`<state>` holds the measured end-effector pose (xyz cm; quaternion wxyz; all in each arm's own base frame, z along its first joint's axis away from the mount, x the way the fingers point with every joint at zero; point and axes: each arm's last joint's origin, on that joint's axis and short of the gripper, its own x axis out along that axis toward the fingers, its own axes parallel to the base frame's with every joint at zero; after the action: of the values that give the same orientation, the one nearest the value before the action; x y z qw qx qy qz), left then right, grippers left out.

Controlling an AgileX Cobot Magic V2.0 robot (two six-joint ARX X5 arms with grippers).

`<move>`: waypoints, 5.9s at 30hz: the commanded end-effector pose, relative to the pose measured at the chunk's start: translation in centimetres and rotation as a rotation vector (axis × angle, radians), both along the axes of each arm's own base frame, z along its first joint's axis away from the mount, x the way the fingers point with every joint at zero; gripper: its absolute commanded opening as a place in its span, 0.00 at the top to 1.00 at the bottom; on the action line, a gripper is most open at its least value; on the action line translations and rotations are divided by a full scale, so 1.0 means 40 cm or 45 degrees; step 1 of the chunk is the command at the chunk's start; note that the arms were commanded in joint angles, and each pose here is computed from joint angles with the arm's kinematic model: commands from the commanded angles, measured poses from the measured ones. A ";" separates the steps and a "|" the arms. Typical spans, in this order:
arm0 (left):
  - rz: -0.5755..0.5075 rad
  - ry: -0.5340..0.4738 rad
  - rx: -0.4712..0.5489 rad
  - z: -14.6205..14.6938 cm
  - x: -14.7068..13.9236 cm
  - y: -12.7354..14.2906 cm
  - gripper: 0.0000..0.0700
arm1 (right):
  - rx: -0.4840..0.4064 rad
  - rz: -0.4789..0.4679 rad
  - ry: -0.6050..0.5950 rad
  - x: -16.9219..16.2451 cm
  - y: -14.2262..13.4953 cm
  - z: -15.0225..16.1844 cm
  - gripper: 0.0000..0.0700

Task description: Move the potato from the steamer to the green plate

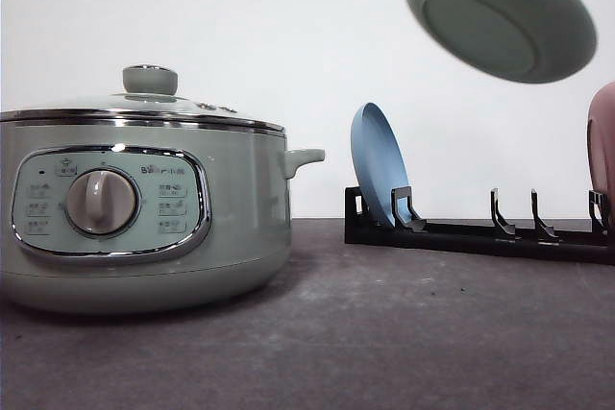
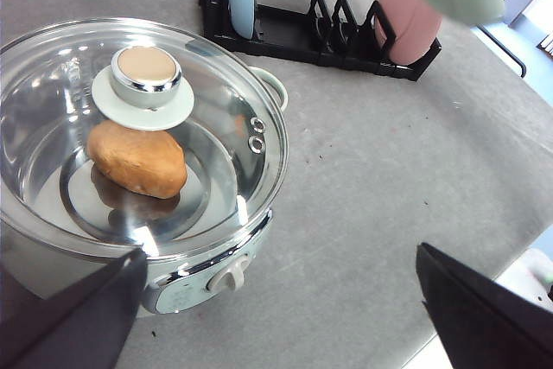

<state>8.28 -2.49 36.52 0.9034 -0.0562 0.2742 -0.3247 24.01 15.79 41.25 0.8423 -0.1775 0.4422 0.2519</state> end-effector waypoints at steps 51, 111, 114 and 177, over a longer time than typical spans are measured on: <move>-0.018 -0.034 0.009 0.015 -0.004 0.000 0.09 | -0.342 0.301 0.272 -0.249 0.204 -0.548 0.44; 0.134 0.038 0.079 0.078 0.100 -0.007 0.08 | 0.788 0.538 0.065 -0.135 -0.009 -0.098 0.44; 0.155 0.074 0.137 0.106 0.152 -0.019 0.08 | 0.788 0.539 0.064 -0.135 -0.009 -0.098 0.44; 0.055 0.426 0.662 -0.061 0.556 -0.278 0.56 | 0.758 0.528 0.095 -0.139 -0.012 -0.105 0.44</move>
<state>30.03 -13.16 33.90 0.8354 0.1171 0.4966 -0.2046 18.33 15.06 36.70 0.7714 0.0056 0.3436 0.5356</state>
